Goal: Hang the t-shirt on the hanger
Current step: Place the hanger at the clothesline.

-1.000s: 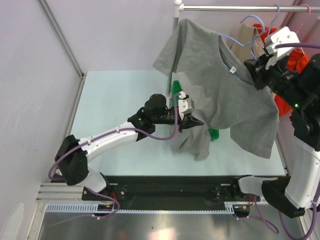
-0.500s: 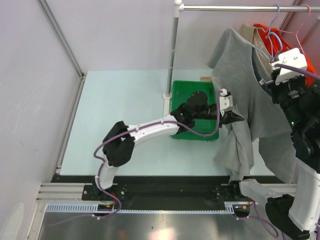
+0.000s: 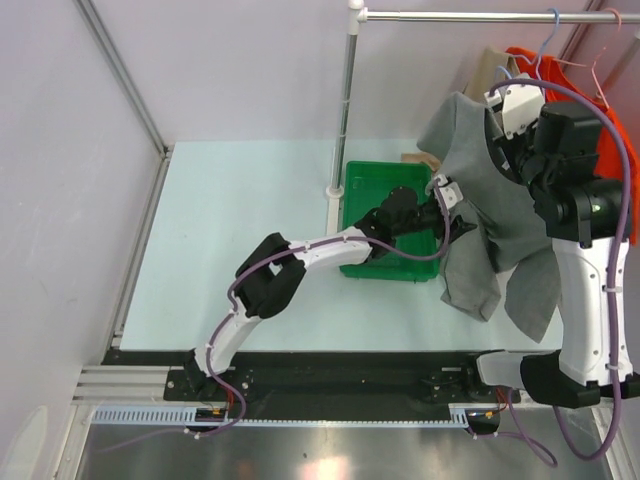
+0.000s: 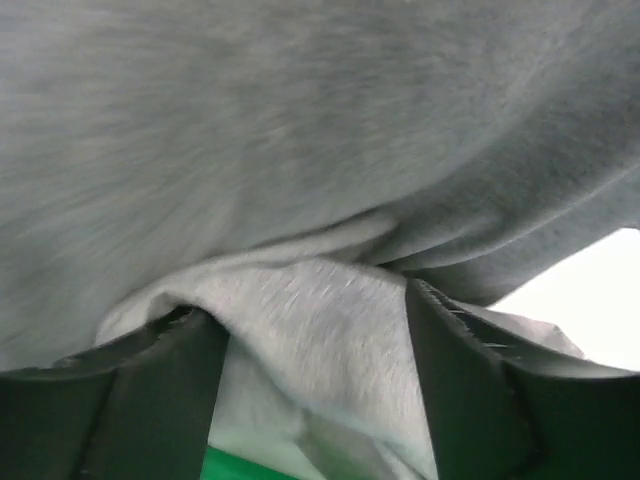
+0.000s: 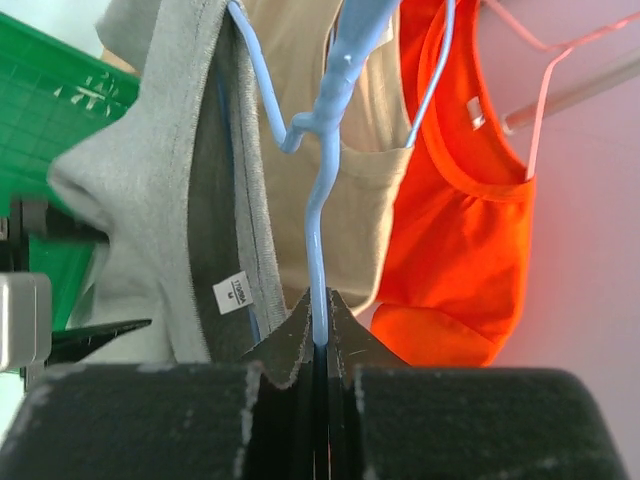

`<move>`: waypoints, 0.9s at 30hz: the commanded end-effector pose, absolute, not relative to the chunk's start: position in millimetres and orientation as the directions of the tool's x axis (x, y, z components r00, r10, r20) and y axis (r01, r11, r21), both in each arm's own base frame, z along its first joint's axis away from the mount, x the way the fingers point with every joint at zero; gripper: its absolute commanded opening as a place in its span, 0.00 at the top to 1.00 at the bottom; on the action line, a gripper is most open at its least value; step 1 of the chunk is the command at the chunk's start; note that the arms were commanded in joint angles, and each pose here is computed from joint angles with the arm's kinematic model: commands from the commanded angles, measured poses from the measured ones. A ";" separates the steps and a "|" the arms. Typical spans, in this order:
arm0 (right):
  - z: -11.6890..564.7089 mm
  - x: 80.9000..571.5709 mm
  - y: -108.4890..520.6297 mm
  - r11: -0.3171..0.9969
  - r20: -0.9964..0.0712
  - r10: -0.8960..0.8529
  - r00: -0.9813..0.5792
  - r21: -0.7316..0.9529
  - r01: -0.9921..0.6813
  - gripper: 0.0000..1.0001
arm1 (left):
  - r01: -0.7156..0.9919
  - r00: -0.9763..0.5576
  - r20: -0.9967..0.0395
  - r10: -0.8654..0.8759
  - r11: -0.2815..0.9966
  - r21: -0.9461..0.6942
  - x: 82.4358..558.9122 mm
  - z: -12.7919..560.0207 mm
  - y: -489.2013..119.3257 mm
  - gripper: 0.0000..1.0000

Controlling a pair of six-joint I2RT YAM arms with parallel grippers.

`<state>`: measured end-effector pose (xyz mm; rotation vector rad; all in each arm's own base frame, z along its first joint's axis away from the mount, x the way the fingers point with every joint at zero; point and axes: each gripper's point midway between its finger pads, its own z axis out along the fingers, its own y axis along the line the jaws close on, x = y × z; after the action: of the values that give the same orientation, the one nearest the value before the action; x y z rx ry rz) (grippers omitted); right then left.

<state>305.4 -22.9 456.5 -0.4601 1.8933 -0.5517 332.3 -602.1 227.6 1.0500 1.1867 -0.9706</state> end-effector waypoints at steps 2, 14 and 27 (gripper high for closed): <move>468.8 319.6 -31.8 0.883 -0.827 -0.438 -0.353 -0.469 0.002 1.00 | 0.965 0.148 -0.982 -0.118 0.234 0.118 335.4 297.1 -592.2 0.00; 479.8 383.3 -42.7 0.940 -0.907 -0.342 -0.246 -0.329 -0.093 1.00 | 0.983 0.077 -0.980 -0.181 0.177 0.044 305.2 354.8 -520.8 0.00; 509.6 446.2 -65.9 0.949 -0.942 -0.314 -0.121 -0.314 -0.022 1.00 | 0.985 0.017 -0.984 -0.177 0.171 -0.013 299.3 368.3 -441.3 0.00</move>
<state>433.5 -65.9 452.5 -0.2828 1.8846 -0.2326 326.8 -449.7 364.1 0.9208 1.1678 -1.0956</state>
